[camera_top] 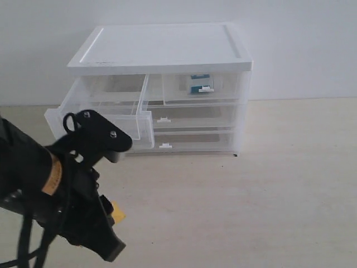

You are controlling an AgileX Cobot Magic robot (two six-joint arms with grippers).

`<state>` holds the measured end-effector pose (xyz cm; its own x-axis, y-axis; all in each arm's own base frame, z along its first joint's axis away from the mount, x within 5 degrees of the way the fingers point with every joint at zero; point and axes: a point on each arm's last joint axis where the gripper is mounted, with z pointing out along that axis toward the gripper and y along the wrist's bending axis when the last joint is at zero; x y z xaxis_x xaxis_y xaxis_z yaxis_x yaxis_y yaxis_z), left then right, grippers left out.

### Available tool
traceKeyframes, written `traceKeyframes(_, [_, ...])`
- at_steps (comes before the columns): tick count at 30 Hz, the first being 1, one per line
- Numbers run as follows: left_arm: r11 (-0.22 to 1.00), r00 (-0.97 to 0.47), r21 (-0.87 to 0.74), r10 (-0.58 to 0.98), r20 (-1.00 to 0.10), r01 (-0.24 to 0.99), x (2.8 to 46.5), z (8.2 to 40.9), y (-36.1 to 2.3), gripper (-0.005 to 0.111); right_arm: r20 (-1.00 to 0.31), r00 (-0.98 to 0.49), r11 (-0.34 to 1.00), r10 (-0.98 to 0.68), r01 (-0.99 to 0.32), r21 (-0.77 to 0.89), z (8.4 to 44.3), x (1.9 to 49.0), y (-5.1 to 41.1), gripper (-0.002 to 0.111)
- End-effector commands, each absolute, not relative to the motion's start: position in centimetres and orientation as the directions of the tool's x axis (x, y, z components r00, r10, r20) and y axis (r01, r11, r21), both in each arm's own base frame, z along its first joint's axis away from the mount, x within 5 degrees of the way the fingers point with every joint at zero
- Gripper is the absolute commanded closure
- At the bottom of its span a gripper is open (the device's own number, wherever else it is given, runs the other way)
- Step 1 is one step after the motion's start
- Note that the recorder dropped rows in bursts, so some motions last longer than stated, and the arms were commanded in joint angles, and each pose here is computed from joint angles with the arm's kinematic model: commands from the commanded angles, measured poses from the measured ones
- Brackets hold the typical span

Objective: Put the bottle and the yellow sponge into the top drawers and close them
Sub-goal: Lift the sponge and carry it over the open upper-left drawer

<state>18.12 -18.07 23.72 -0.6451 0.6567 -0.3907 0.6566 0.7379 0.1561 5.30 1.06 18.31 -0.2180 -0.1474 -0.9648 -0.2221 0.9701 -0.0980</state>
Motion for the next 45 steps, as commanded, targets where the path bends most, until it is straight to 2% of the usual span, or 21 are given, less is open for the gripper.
traceKeyframes(1, [0.696, -0.565, 0.168, 0.679, -0.470, 0.698, 17.0, 27.8, -17.1, 0.103, -0.968, -0.208, 0.972, -0.143, -0.216, -0.097, 18.4, 5.3, 1.0, 0.108])
traceKeyframes(9, [0.737, -0.511, 0.163, 0.592, -0.623, 0.656, 17.5, 33.1, -16.2, 0.103, -0.968, -0.208, 0.972, -0.143, -0.216, -0.097, 18.4, 5.3, 1.0, 0.108])
traceKeyframes(19, [0.842, -0.506, 0.209, 0.477, -0.719, 0.498, 22.3, 35.7, -13.7, 0.103, -0.968, -0.208, 0.972, -0.143, -0.216, -0.097, 18.4, 5.3, 1.0, 0.108])
traceKeyframes(25, [0.892, -0.514, 0.155, 0.378, -0.770, 0.424, 25.7, 34.7, -13.6, 0.103, -0.968, -0.208, 0.972, -0.143, -0.216, -0.097, 18.4, 5.3, 1.0, 0.108])
traceKeyframes(32, [0.921, -0.531, 0.123, 0.318, -0.785, 0.370, 29.3, 31.4, -14.9, 0.103, -0.968, -0.208, 0.972, -0.143, -0.216, -0.097, 18.4, 5.3, 1.0, 0.108])
traceKeyframes(45, [0.957, -0.599, 0.070, 0.232, -0.766, 0.282, 32.1, 27.1, -16.0, 0.103, -0.968, -0.208, 0.972, -0.143, -0.216, -0.097, 18.4, 5.3, 1.0, 0.108])
